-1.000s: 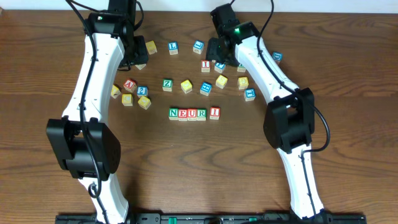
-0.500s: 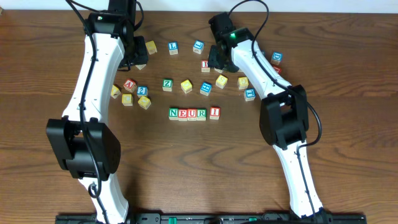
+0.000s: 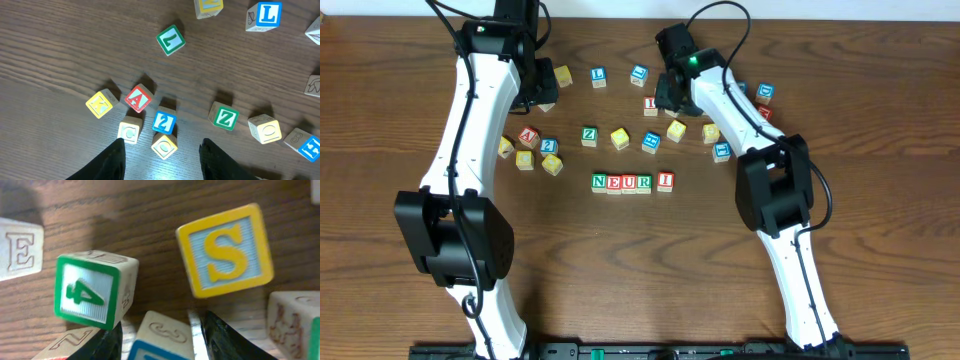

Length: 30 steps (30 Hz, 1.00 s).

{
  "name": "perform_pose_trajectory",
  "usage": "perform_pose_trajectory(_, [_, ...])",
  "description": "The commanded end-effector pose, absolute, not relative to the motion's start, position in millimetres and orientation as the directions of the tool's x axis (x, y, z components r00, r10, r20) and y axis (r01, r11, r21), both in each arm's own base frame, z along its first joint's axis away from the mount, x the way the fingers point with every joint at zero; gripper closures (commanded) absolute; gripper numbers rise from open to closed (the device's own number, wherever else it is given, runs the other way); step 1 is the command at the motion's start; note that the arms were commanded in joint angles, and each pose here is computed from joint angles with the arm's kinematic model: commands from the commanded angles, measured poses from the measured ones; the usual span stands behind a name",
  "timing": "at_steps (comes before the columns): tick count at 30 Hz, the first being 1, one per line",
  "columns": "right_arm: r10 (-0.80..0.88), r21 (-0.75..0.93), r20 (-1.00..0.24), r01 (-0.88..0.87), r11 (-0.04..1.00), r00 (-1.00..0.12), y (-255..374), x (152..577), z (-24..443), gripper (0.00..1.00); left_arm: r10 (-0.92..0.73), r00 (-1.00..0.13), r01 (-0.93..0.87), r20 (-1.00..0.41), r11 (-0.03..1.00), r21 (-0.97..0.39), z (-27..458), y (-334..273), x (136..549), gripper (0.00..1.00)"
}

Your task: Spell out NEURIPS

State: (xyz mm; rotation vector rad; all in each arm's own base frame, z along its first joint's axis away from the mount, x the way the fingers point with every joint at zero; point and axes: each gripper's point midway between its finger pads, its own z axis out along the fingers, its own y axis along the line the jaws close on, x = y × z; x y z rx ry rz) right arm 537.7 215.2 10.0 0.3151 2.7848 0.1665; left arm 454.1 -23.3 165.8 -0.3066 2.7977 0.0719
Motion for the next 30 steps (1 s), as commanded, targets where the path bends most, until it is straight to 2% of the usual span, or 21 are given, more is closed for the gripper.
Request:
perform_pose_trajectory(1, [0.206, 0.139, -0.319, 0.169, 0.976, -0.925, 208.6, 543.3, 4.9, 0.54, -0.196, -0.904, -0.217, -0.380, 0.976, 0.013, 189.8, -18.4, 456.0, 0.53])
perform_pose_trajectory(18, [0.151, 0.134, -0.317, 0.114, 0.984, -0.936, 211.7, 541.6, 5.9, 0.67, -0.197, -0.905, -0.218, -0.378, 0.976, 0.014, 189.1, -18.3, 455.8, 0.53])
perform_pose_trajectory(24, [0.150, 0.129, -0.308, 0.115, 0.985, -0.939, 210.7, 539.2, 15.7, 0.81, -0.196, -0.905, -0.217, -0.378, 0.976, 0.014, 189.1, -18.3, 455.8, 0.53])
perform_pose_trajectory(30, [0.130, 0.135, -0.337, 0.088, 0.987, -0.932, 212.9, 544.7, 48.1, 0.87, -0.196, -0.905, -0.217, -0.378, 0.976, 0.014, 189.1, -18.3, 455.8, 0.53])
